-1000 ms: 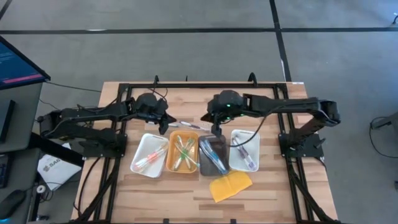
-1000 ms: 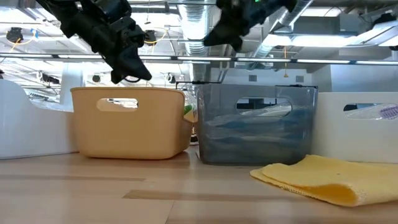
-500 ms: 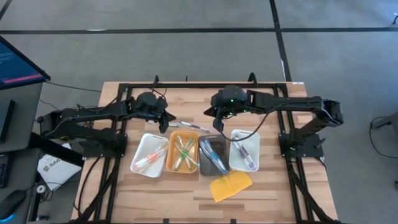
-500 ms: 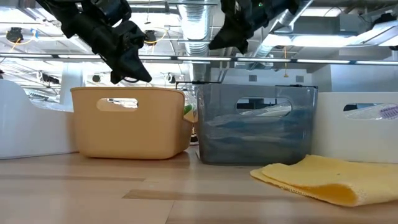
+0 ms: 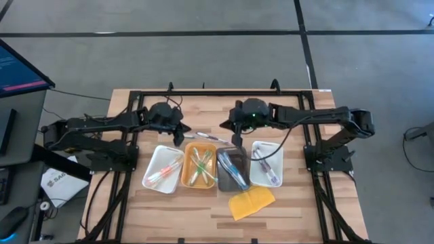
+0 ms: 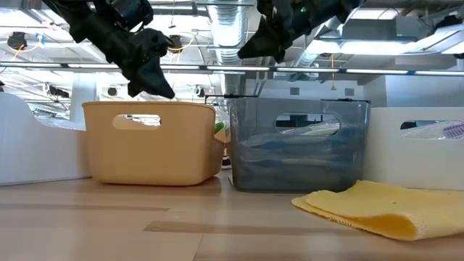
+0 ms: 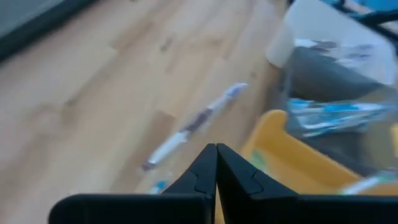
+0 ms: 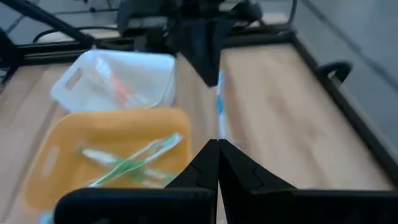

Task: Pick & Place Toothbrushes
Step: Put the blue toothbrush into the black bin

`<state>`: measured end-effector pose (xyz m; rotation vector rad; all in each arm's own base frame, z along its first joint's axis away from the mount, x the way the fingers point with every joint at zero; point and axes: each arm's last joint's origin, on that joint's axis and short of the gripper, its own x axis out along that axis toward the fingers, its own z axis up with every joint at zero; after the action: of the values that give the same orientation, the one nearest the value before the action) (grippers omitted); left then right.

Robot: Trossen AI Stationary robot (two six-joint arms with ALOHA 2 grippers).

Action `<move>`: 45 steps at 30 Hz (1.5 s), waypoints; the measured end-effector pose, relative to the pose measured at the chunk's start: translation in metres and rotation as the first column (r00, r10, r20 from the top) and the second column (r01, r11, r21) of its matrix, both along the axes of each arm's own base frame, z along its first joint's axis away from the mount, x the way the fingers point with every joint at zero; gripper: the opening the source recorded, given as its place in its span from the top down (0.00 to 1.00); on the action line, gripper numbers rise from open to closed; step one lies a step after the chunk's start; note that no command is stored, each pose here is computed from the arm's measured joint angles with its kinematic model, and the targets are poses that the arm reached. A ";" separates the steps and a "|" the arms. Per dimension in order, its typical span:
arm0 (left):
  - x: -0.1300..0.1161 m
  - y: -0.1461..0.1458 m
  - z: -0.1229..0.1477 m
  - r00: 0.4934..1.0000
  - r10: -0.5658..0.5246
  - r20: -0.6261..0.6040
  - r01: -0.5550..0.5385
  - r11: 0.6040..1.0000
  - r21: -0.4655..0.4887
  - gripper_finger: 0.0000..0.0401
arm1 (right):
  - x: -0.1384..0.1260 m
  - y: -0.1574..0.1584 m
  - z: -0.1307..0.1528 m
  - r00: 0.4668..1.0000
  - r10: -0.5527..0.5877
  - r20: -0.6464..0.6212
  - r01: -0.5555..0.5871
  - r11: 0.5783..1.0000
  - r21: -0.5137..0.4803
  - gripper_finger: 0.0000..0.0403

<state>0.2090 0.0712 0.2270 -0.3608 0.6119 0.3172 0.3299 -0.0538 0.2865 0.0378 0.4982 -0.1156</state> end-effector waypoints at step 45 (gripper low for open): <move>0.000 0.042 -0.013 0.881 -0.035 -0.472 0.044 0.999 0.008 0.84 | -0.031 -0.093 0.067 0.973 -0.205 -0.104 0.230 0.887 0.399 0.87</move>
<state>0.2094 0.1134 0.2139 -0.2511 1.0955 0.3753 0.2990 -0.1469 0.3534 0.5059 0.5702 -0.2319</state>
